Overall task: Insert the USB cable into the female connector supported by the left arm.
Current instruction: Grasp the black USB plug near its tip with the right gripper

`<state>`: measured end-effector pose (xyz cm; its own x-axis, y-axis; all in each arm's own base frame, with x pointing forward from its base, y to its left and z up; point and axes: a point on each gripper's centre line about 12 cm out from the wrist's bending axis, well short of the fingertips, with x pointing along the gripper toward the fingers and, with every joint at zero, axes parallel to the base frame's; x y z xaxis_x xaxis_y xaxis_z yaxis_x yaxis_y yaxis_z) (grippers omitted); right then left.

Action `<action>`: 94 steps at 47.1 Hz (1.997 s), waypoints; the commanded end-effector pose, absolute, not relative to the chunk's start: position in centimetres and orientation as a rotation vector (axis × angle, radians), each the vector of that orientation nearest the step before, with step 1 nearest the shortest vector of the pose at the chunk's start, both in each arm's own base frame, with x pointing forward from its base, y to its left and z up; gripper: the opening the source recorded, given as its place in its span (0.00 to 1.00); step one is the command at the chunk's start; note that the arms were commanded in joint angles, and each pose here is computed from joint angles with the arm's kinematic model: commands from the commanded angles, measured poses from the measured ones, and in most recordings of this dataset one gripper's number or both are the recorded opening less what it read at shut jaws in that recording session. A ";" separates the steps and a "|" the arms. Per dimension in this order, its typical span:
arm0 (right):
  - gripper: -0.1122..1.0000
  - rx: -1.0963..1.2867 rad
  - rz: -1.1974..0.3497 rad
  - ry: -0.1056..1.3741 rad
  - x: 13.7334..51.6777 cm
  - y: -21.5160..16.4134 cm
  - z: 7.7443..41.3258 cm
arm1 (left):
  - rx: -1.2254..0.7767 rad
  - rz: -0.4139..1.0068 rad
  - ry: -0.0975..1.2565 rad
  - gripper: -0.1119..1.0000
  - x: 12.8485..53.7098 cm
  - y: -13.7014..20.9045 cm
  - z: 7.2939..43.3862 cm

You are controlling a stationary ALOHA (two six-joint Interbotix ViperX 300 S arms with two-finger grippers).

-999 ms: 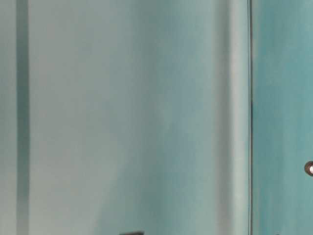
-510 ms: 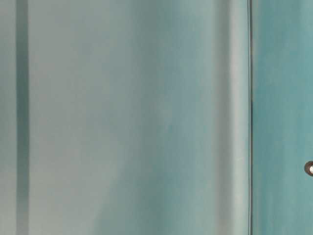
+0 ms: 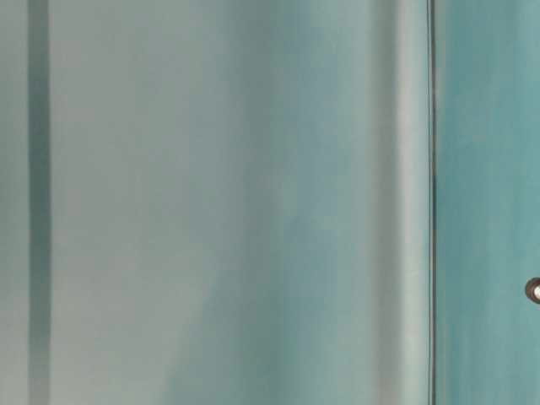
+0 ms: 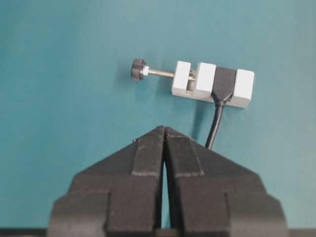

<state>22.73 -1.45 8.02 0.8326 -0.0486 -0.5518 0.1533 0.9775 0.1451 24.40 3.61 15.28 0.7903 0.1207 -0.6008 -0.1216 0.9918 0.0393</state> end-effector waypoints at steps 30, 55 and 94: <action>0.65 0.185 -0.081 0.619 24.3 -0.7 7.6 | 0.012 0.130 0.588 0.17 24.9 3.6 16.1; 0.65 0.202 -0.096 0.657 23.7 -0.8 6.7 | 0.011 0.130 0.592 0.17 24.9 3.6 15.9; 0.38 0.201 -0.108 0.729 23.1 -1.0 6.5 | 0.012 0.130 0.595 0.16 24.7 3.6 15.8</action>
